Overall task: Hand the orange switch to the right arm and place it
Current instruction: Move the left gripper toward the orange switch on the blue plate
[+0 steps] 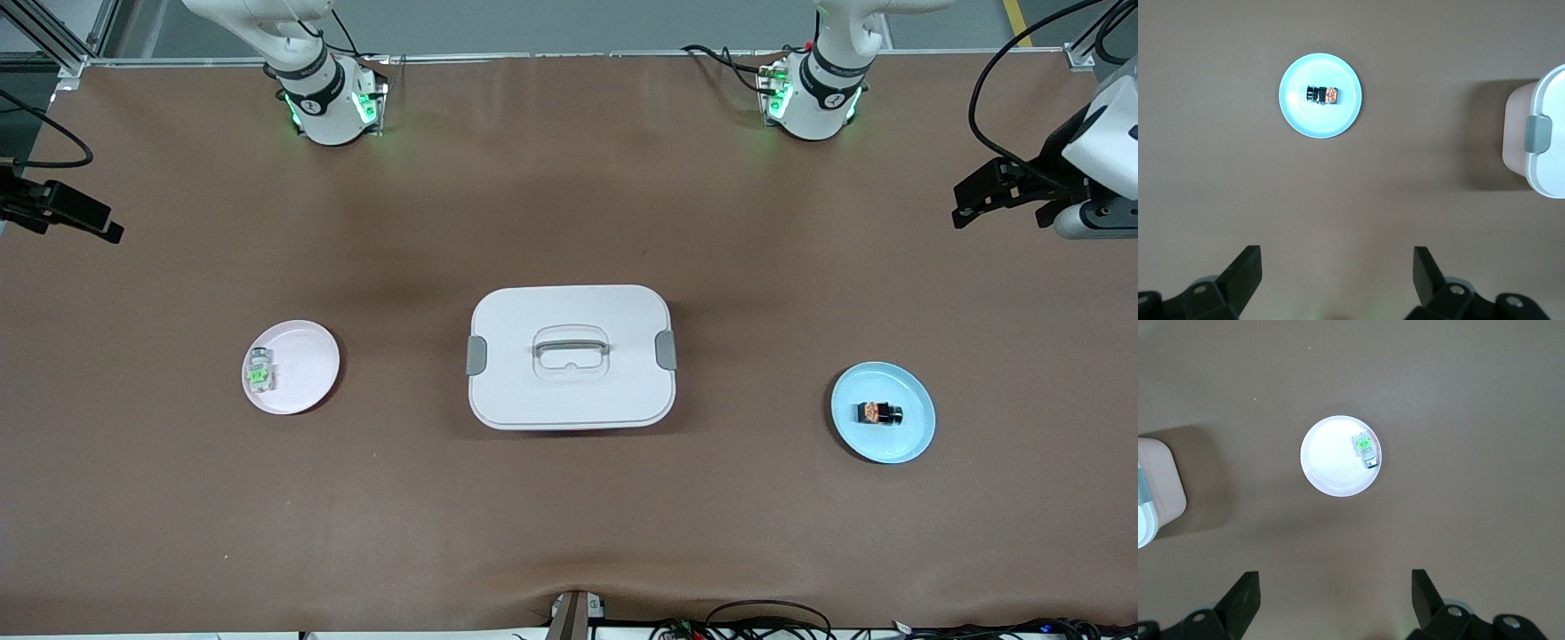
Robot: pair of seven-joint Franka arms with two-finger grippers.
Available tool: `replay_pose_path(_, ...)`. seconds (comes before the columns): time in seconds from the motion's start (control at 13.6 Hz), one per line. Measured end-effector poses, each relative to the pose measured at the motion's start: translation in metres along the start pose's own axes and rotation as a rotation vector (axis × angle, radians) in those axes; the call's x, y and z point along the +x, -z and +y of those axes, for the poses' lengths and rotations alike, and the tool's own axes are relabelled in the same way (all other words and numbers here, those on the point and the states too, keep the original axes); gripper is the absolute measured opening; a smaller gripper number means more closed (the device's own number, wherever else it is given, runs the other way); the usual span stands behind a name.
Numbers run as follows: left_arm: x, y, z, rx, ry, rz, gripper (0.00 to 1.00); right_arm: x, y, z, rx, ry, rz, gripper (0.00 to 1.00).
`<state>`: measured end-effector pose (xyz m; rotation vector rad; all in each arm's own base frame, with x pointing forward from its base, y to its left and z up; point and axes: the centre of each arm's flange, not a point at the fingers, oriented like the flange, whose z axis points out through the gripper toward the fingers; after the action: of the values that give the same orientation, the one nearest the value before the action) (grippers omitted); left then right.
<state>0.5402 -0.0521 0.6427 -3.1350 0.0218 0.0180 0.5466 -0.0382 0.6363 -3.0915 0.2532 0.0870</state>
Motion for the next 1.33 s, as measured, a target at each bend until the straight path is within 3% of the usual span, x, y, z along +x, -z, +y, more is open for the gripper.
replay_pose_path(0.59,0.000,0.009,-0.004,-0.002,0.008,0.019,1.00,0.000,0.000,0.000,0.000,0.000,0.000,1.00)
replay_pose_path(1.33,0.014,-0.014,-0.011,-0.001,0.020,-0.017,1.00,0.000,0.000,0.001,-0.001,-0.001,0.000,1.00)
